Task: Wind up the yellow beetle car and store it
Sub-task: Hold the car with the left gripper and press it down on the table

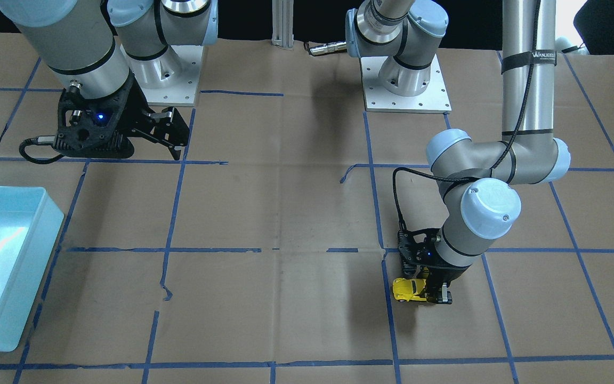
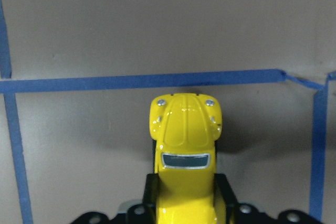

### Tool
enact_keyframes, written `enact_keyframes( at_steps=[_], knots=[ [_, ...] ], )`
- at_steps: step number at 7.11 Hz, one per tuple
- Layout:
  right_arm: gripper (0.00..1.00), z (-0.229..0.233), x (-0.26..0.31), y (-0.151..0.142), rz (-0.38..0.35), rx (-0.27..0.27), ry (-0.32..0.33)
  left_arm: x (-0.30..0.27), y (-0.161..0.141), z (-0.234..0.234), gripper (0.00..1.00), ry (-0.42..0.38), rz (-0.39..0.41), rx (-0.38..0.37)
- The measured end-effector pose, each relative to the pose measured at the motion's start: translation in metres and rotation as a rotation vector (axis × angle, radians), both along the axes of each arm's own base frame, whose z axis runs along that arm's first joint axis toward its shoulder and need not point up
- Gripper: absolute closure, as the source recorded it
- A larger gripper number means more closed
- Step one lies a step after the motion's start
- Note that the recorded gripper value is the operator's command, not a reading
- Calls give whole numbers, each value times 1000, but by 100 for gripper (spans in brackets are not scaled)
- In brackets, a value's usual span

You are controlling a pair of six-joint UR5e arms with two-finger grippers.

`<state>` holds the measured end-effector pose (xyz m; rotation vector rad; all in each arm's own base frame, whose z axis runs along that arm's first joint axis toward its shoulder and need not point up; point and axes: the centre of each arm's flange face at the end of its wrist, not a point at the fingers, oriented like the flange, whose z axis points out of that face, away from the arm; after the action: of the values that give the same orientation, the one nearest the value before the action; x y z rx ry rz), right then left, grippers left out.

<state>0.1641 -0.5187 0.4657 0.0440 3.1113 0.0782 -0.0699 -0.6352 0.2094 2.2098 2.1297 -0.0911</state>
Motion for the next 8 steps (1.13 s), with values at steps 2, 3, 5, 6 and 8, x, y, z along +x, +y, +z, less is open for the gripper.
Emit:
enact_keyframes(
  at_steps=[2, 3, 5, 6, 8],
  knots=[
    [0, 0, 0, 0, 0, -1, 0, 2, 0, -1, 100, -6, 4, 3],
    [0, 0, 0, 0, 0, -1, -1, 3, 1, -2, 100, -11, 5, 5],
    [0, 1, 1, 0, 2, -4, -3, 3, 2, -4, 100, -15, 6, 13],
    [0, 1, 1, 0, 2, -6, -4, 4, 2, -7, 100, -15, 5, 17],
    [0, 1, 1, 0, 2, -6, -4, 5, 2, -8, 100, -15, 4, 19]
  ],
)
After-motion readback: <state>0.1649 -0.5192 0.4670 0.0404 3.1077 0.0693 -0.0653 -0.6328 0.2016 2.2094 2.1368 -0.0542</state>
